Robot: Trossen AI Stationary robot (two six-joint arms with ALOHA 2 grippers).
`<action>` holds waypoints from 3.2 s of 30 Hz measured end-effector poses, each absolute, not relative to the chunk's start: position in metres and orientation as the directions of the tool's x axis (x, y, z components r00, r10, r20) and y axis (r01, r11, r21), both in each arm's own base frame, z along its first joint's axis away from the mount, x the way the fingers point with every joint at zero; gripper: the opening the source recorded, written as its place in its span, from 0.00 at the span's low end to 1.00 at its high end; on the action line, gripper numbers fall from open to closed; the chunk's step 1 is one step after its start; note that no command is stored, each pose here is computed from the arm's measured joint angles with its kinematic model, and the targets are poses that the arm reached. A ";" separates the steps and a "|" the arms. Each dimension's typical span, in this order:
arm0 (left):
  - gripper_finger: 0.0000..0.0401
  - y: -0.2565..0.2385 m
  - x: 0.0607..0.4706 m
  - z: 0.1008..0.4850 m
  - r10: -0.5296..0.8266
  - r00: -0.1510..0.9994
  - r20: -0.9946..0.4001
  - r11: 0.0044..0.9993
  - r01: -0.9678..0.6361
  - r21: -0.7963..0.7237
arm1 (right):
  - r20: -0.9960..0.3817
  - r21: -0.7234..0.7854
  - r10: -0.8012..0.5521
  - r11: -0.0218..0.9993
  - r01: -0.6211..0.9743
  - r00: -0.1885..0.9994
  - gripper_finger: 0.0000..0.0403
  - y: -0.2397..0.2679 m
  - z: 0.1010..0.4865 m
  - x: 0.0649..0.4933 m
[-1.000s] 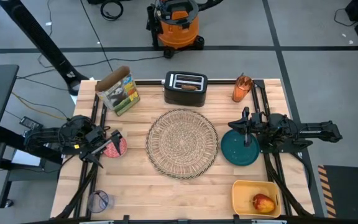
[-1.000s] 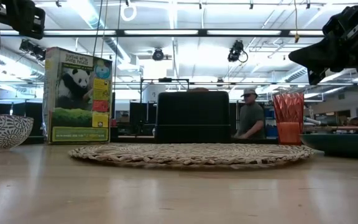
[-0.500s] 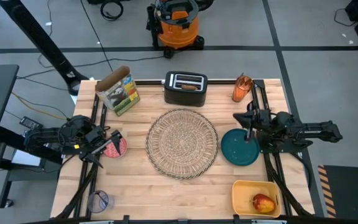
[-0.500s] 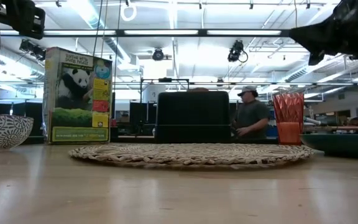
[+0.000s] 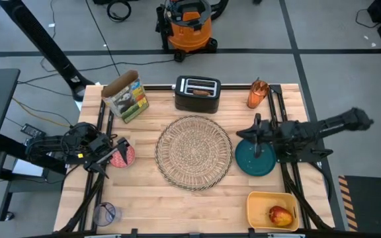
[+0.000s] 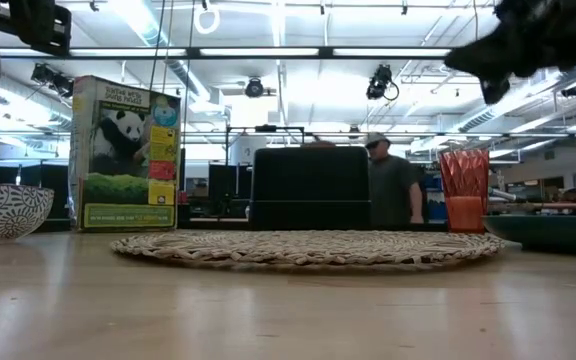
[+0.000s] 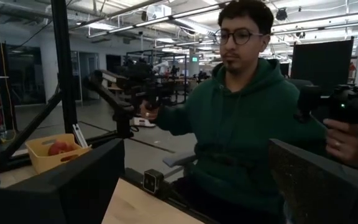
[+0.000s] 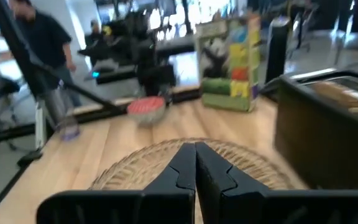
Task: Arrange a breakfast setting
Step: Put the bowl on the place mat
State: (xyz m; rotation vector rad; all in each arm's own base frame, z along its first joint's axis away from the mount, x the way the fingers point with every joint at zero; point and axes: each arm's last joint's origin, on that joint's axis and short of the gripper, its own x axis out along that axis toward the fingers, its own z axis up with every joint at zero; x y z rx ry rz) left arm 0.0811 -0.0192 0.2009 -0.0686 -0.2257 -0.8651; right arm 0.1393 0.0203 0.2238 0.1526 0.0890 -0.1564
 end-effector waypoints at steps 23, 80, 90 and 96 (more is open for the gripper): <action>1.00 -0.023 0.081 0.202 -0.736 0.631 0.245 0.663 0.745 0.073 | -0.480 0.074 0.017 0.997 0.021 0.877 0.06 0.171 0.252 0.247; 0.65 -0.003 0.109 0.215 -0.017 0.970 0.243 0.946 0.094 -0.311 | -0.411 0.067 -0.022 0.996 0.055 0.911 0.05 0.164 0.246 0.271; 0.17 -0.015 0.137 0.252 -0.087 0.995 -0.057 0.934 0.061 -0.351 | -0.382 -0.017 -0.067 0.998 0.066 0.922 0.05 0.163 0.249 0.272; 0.02 -0.033 0.151 0.272 -0.086 0.951 -0.298 0.935 -0.027 -0.355 | -0.384 -0.072 -0.070 0.996 0.046 0.921 0.05 0.162 0.253 0.267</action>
